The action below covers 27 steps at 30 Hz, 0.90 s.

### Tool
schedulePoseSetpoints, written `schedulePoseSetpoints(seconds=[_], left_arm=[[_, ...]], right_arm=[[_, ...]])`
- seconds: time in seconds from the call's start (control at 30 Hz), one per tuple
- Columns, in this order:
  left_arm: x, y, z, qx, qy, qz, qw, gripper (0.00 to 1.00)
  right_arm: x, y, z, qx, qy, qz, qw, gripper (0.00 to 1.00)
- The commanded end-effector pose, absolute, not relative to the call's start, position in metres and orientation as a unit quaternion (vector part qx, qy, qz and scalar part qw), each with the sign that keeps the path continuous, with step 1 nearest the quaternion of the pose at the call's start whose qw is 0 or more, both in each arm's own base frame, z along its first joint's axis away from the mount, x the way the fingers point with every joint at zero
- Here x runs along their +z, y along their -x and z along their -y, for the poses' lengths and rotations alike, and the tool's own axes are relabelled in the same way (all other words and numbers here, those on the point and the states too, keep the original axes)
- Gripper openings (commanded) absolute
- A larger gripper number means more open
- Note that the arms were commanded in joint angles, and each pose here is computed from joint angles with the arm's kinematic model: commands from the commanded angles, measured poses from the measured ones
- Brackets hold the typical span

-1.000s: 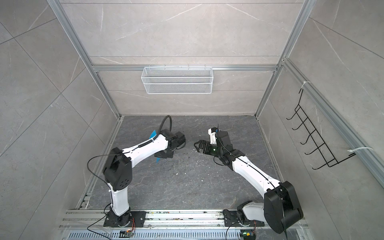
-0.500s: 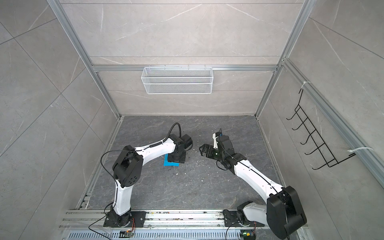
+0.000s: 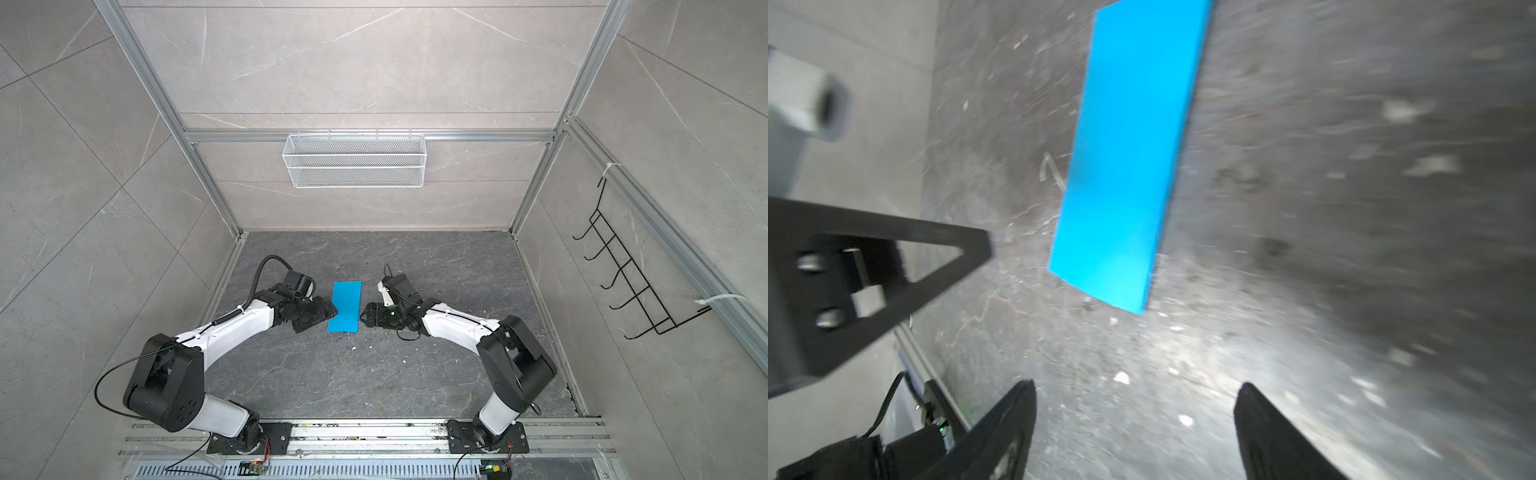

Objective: Fold a paper plane with a square sheet of paper (pick it up from the middle)

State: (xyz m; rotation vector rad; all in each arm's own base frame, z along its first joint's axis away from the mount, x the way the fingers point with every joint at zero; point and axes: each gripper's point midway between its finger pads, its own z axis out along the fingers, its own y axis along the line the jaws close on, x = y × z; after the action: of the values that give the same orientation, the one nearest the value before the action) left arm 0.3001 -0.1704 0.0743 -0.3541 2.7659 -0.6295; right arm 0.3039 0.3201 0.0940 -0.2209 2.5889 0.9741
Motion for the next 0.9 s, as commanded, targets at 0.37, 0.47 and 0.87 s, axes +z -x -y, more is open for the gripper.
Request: schedulePoseSetpoints(seconds=[0.37,0.47,0.87], left_arm=[[0.07,-0.311,0.163,-0.335,0.178,-0.914,0.146,0.99],[0.069,-0.31,0.159,-0.334,0.19,-0.912,0.145,0.99],[0.074,-0.302,0.152,-0.327,0.197,-0.913,0.144,0.99]], right_arm=[[0.069,-0.35,-0.403,0.4,0.097,-0.903,0.12,0.69],[0.054,-0.355,-0.406,0.389,0.093,-0.91,0.108,0.68],[0.02,-0.312,-0.372,0.345,0.125,-0.929,0.059,0.66]])
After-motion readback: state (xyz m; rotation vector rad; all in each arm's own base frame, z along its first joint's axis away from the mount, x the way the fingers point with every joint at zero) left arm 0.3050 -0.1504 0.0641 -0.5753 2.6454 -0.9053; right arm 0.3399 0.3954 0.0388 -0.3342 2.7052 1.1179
